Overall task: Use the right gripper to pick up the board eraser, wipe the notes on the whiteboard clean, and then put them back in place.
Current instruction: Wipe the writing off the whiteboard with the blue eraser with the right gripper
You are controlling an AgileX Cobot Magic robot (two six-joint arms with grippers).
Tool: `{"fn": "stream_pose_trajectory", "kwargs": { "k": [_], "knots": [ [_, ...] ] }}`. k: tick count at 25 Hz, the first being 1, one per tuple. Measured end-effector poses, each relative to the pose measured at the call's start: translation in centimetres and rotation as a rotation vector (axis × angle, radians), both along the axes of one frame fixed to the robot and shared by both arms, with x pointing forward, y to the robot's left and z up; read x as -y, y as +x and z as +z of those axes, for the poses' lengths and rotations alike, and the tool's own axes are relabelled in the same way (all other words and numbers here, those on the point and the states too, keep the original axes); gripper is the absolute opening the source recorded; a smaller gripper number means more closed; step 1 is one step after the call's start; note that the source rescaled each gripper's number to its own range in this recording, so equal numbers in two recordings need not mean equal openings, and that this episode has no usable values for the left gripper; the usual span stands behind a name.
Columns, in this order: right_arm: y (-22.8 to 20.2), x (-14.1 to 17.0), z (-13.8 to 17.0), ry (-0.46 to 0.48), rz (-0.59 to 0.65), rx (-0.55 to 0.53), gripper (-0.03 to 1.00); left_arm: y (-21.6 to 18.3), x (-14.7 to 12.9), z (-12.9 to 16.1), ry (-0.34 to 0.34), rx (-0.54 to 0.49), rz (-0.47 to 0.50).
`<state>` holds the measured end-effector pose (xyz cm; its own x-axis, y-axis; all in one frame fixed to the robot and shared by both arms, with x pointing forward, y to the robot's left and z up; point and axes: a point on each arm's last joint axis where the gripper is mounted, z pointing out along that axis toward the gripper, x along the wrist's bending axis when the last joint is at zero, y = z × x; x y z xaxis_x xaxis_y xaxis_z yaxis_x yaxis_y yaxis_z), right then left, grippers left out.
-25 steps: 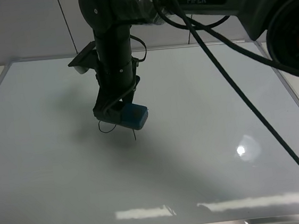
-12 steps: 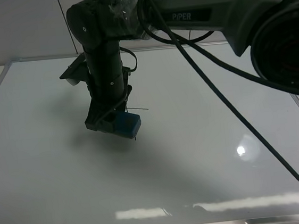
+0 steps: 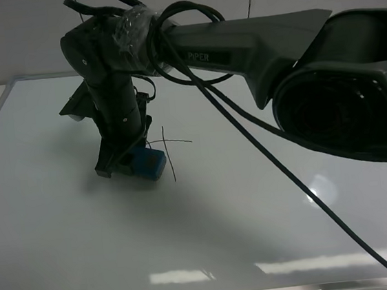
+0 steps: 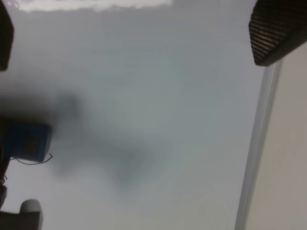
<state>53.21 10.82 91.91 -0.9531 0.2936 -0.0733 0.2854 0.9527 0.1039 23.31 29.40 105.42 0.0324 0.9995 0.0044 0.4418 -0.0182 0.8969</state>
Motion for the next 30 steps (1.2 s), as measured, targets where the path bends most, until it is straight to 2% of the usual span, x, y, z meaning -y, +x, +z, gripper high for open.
{"fn": "stream_pose_trajectory", "kwargs": {
  "k": [5, 18, 22, 30],
  "knots": [
    [0.1, 0.0, -1.1, -0.02, 0.001, -0.01, 0.02, 0.0, 0.0, 0.0, 0.0, 0.0, 0.0],
    [0.4, 0.1, -1.3, -0.023, -0.009, -0.018, 0.02, 0.0, 0.0, 0.0, 0.0, 0.0, 0.0],
    [2.0, 1.1, -1.2, -0.006, -0.047, -0.01, 0.02, 0.0, 0.0, 0.0, 0.0, 0.0, 0.0],
    [7.0, 5.4, -1.1, 0.014, -0.182, -0.011, 0.02, 0.0, 0.0, 0.0, 0.0, 0.0, 0.0]
  ]
}}
